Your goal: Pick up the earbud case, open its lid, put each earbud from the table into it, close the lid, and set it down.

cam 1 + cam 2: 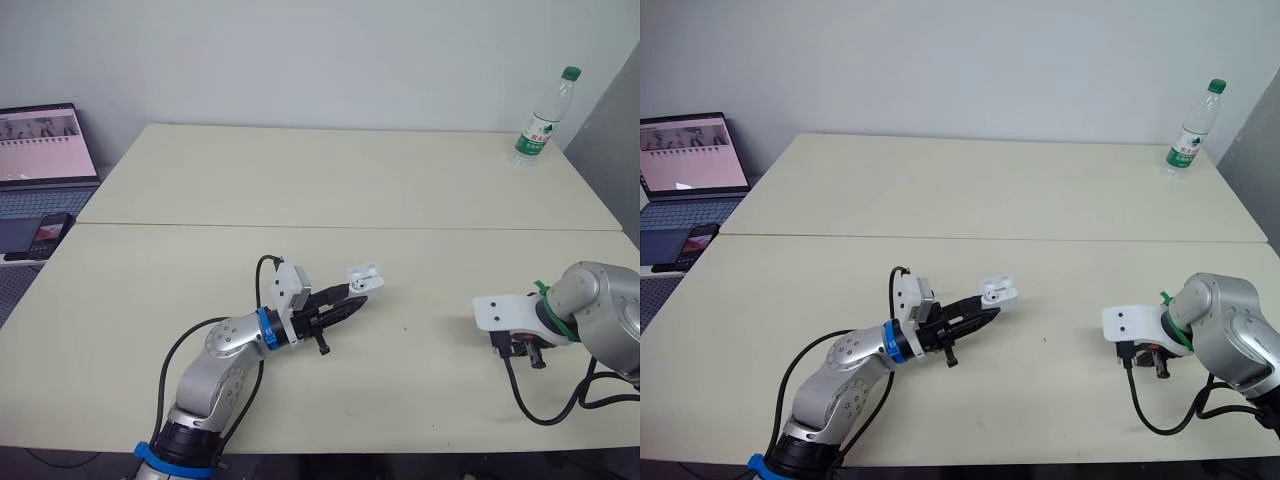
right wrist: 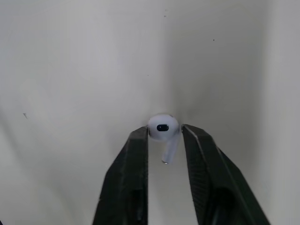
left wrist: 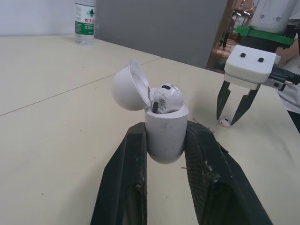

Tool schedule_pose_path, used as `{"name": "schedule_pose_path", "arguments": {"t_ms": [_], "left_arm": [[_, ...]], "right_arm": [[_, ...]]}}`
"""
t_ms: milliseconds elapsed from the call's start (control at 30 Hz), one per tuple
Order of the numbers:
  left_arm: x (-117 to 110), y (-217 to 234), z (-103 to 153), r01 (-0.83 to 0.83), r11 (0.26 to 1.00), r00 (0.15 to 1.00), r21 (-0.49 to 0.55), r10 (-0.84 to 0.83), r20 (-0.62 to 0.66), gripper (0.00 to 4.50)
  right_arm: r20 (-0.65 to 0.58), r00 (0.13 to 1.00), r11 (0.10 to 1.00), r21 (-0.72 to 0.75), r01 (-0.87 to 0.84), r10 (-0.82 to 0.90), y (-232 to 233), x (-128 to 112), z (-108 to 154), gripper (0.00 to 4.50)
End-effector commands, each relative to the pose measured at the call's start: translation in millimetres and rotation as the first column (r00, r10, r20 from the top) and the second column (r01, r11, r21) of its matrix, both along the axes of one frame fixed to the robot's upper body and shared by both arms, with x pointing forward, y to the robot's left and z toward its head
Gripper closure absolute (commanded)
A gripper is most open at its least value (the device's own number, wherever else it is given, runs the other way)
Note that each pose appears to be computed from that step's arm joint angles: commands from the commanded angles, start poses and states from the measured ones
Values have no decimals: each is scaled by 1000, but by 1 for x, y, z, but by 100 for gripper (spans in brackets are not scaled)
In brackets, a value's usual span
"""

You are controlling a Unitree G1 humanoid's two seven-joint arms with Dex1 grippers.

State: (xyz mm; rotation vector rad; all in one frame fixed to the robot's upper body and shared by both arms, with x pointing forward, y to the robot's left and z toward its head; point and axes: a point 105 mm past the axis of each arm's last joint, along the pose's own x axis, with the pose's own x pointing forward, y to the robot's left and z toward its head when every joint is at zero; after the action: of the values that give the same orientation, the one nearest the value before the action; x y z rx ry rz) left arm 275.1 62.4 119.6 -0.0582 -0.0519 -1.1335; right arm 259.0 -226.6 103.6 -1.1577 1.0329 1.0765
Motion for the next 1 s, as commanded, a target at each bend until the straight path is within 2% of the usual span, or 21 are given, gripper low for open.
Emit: {"name": "schedule_pose_path", "arguments": {"t_ms": [33,367,467,567,600,900,1000], "left_arm": [[-3,-1,11,7,1000,999,-13,-6,46,375],[-2,-1,11,8,1000,999,-10,-7,47,375],[-2,-1,11,9,1000,999,-10,-9,47,375],[-3,-1,11,10,1000,999,-9,-9,47,375],[-3,-1,11,9,1000,999,-9,-9,47,375],[-3,-2,11,12,1000,999,-9,-11,45,375],[-3,-3,12,13,1000,999,-12,-12,49,375]], "right_arm": [[22,1000,1000,5,5,-5,1,3,4,232],[5,1000,1000,-4,21,-21,-2,0,2,232],[3,1000,1000,-9,20,-20,-3,-1,2,285],[1,1000,1000,-13,20,-20,-4,-2,2,390],[1,1000,1000,-12,19,-19,-4,-2,2,407],[17,1000,1000,5,14,-15,-1,-1,6,406],[84,996,987,159,0,-13,17,5,21,406]]}}
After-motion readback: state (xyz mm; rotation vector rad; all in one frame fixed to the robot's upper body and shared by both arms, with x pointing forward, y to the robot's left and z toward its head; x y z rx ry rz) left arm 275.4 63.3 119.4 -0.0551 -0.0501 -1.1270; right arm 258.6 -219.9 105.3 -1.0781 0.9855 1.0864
